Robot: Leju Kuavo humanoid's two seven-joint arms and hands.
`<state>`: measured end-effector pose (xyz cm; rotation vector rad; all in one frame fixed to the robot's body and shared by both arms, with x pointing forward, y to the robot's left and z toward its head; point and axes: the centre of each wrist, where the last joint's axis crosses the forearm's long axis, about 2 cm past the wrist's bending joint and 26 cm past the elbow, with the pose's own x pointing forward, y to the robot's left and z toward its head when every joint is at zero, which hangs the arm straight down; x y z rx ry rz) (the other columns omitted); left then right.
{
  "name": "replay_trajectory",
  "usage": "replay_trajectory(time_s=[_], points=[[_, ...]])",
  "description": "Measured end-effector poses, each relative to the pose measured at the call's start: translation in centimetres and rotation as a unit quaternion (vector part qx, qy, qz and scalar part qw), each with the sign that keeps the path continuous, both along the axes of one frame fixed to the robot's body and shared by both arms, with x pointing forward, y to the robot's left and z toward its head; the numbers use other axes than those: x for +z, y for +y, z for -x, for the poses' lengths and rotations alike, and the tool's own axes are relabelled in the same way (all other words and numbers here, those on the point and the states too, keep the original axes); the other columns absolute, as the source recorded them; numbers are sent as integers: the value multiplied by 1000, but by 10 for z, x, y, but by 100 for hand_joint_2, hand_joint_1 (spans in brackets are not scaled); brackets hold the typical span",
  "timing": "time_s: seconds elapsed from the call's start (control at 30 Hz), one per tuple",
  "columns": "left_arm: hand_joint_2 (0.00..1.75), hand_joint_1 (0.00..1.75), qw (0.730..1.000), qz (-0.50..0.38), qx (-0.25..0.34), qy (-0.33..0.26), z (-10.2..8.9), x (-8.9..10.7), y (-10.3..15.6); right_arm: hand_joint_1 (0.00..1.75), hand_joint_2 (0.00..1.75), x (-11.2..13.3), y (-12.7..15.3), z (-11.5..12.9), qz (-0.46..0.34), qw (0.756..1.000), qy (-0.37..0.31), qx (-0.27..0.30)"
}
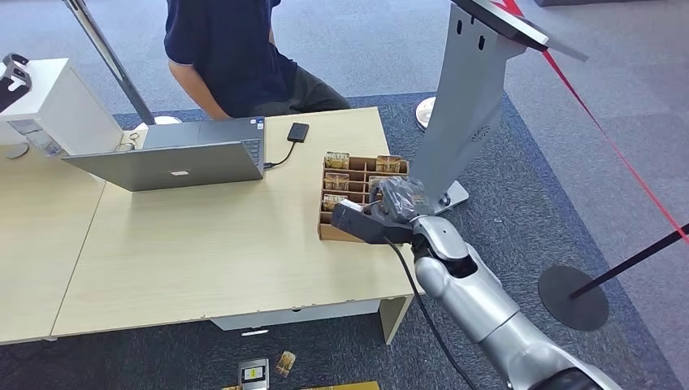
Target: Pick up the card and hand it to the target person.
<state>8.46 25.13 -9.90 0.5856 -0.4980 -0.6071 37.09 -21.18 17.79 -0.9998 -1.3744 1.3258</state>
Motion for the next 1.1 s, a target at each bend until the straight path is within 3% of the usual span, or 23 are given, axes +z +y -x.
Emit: replay_trajectory(time_s=[0.43,0.67,0.83,1.1], points=[[0,0,1000,1,7,-1,1,0,0,174,175,45,1,6,-59,997,-31,45],[0,0,1000,1,5,-2,2,0,0,175,175,57,5,9,-172,980,-9,102],[0,0,1000,0,0,-4,-3,1,0,175,175,57,23,2,-258,954,8,155],[0,0,1000,-1,-11,-15,-18,4,-3,175,175,48,69,-13,-288,935,47,201]])
